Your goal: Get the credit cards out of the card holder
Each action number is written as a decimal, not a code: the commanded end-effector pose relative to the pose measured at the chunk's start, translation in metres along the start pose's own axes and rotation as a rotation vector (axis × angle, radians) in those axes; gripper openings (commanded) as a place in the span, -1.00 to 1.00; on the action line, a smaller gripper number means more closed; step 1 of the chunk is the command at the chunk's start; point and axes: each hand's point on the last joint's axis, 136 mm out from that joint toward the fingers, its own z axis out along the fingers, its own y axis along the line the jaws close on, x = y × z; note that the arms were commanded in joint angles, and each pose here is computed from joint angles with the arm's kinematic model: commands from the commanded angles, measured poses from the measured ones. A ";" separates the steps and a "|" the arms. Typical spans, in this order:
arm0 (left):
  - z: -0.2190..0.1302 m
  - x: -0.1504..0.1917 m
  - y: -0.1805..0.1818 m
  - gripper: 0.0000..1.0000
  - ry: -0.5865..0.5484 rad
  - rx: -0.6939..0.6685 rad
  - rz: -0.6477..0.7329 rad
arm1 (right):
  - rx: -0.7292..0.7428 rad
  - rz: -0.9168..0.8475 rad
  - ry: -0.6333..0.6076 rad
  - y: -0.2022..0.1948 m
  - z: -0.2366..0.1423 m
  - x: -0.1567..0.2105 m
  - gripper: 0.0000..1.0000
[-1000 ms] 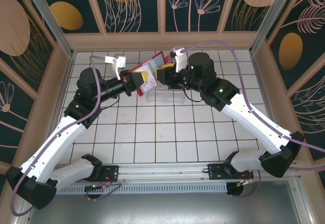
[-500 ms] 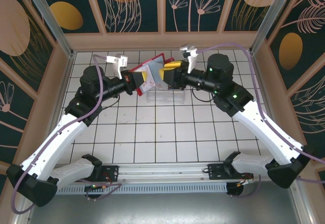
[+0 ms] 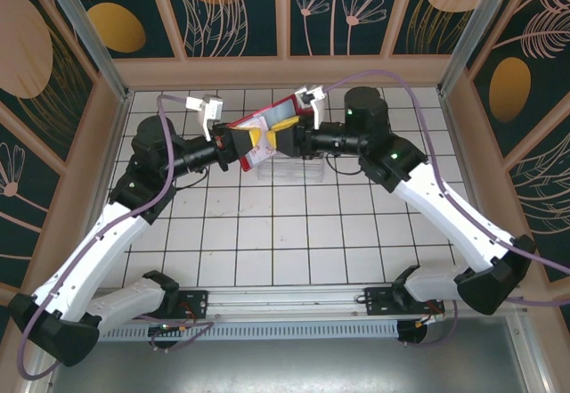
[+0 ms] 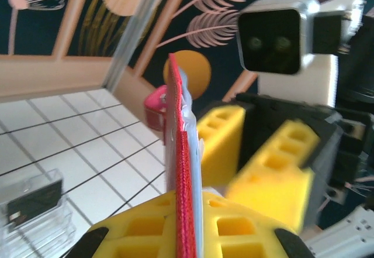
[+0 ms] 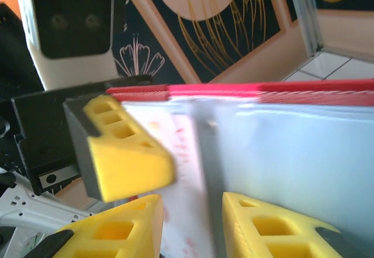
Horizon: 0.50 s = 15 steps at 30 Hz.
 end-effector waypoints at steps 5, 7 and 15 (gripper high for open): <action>-0.020 -0.013 -0.062 -1.00 -0.021 0.236 0.138 | -0.186 -0.039 -0.043 0.046 -0.025 -0.018 -0.36; -0.021 -0.013 -0.066 -1.00 -0.011 0.253 0.148 | -0.222 -0.033 -0.035 0.052 -0.026 -0.018 -0.36; -0.021 -0.014 -0.065 -1.00 -0.004 0.235 0.165 | -0.295 -0.025 0.008 0.069 -0.031 -0.014 -0.38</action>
